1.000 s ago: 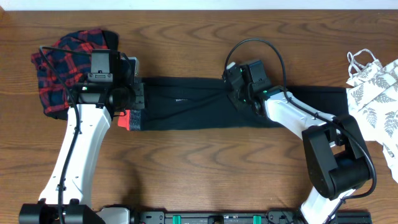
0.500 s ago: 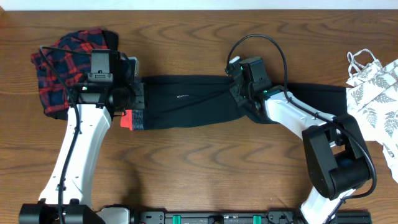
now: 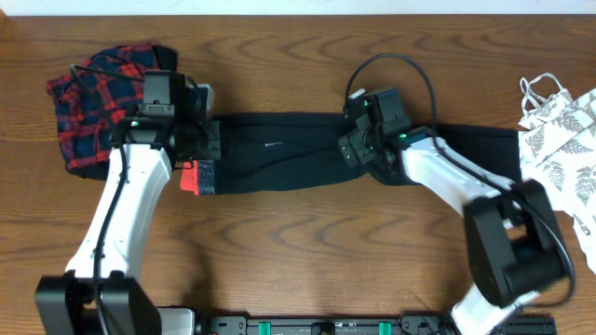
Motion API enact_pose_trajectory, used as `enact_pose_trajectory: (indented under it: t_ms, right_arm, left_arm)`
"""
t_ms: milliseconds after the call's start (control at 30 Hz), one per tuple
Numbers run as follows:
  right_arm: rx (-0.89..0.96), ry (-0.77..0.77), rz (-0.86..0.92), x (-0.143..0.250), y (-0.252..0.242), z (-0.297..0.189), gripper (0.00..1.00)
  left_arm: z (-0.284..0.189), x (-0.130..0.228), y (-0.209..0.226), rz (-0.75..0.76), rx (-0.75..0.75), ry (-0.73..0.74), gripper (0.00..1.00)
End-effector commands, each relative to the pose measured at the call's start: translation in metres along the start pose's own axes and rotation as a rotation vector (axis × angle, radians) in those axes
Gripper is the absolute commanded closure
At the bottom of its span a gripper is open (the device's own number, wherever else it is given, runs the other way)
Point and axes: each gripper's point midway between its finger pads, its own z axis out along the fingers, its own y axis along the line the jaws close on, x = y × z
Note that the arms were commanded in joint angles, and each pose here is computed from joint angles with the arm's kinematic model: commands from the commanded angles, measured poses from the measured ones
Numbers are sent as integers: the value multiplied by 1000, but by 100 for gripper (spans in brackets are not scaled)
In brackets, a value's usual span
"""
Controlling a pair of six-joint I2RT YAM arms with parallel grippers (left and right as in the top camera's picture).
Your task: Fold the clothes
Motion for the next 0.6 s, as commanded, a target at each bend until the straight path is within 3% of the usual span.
enact_pose_trajectory:
  t_ms: [0, 133, 233, 367, 567]
  right_arm:
    - [71, -111, 93, -31, -24, -49, 1]
    - [184, -17, 348, 2, -61, -70, 1]
    - [168, 114, 504, 40, -69, -71, 1]
    - [142, 263, 584, 81, -74, -74, 1]
    - [178, 281, 647, 94, -95, -77, 1]
  left_arm:
    - [13, -2, -9, 16, 35, 18, 53]
    - [38, 3, -19, 43, 47, 67, 53]
    - [58, 13, -23, 56, 50, 119, 53]
    - [80, 25, -19, 47, 45, 186, 53]
    - [105, 27, -13, 51, 37, 203, 53]
